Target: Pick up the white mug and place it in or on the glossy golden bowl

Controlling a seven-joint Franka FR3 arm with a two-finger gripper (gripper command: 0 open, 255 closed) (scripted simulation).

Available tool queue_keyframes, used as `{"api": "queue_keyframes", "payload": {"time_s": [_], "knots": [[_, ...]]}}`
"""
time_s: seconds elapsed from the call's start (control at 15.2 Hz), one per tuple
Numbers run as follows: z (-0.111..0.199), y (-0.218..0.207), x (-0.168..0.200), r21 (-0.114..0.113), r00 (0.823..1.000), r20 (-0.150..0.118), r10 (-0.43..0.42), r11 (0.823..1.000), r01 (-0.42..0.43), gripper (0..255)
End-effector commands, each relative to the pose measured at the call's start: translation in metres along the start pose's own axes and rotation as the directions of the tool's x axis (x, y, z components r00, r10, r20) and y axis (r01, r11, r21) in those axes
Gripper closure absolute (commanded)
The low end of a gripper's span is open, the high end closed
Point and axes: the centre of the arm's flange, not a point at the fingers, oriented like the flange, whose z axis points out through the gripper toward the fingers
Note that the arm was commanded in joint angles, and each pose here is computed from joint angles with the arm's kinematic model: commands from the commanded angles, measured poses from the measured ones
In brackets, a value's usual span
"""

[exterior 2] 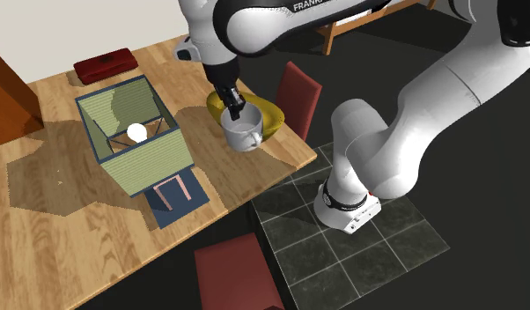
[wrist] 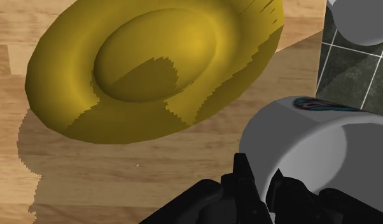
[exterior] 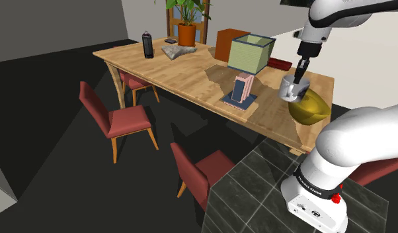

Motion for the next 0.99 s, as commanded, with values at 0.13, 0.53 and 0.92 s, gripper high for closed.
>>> {"api": "queue_keyframes", "payload": {"time_s": [0.13,0.53,0.92], "knots": [[-0.021,0.0,-0.002,0.0,1.0,0.0,0.0,1.0,0.0,255],[-0.037,0.03,-0.027,0.0,1.0,0.0,0.0,1.0,0.0,255],[-0.045,0.093,-0.074,0.0,1.0,0.0,0.0,1.0,0.0,255]]}}
